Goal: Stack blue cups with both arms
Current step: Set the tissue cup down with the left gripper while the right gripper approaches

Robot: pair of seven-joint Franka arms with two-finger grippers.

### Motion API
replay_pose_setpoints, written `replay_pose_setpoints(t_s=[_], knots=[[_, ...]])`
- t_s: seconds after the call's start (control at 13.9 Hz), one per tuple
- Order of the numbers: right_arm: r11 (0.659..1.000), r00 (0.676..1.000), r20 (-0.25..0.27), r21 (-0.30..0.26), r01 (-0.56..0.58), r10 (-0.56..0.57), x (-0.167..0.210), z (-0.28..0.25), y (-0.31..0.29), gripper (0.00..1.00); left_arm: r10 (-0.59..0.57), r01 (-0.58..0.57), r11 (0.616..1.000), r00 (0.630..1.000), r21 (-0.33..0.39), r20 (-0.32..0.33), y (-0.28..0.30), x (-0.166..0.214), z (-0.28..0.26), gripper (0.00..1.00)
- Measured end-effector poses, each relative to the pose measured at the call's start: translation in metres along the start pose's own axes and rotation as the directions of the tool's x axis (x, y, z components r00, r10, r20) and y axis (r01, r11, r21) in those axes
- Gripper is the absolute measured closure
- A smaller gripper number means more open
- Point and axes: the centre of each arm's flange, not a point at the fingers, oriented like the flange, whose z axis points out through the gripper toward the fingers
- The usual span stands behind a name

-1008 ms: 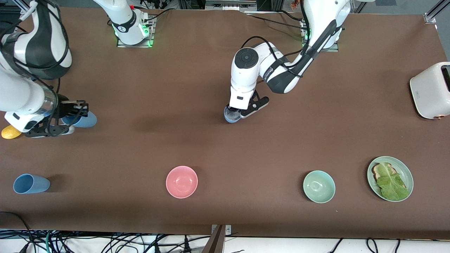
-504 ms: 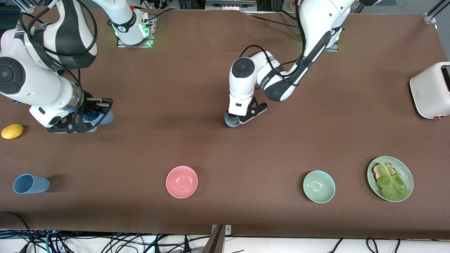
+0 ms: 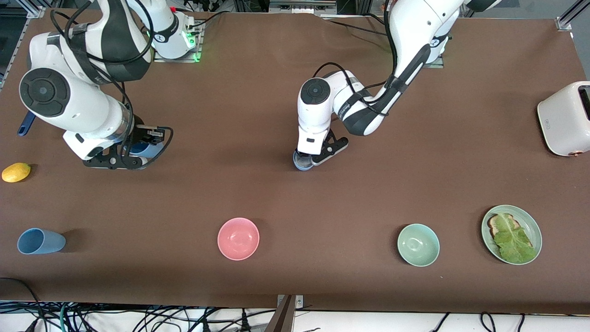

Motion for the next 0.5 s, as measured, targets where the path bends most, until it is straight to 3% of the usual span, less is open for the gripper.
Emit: replay_pose_setpoints(t_s=[0.07,0.14,0.5], knots=[[1.0,1.0,0.001,0.0,-0.008,0.008,-0.0017,-0.0023,-0.0035,0.96,0.001,-0.001,1.0,1.0,0.0,-0.001,0.0001,-0.0002,0.0,0.94],[1.0,1.0,0.001,-0.001,-0.009,0.009,-0.0028,-0.0044,-0.0059,0.96,0.003,-0.003,1.0,1.0,0.0,-0.004,0.0001,-0.0002,0.0002,0.87],[1.0,1.0,0.001,-0.001,-0.01,0.01,-0.0032,-0.0057,-0.007,0.96,0.03,-0.03,1.0,0.999,-0.001,-0.038,0.0009,-0.0004,-0.0001,0.41]])
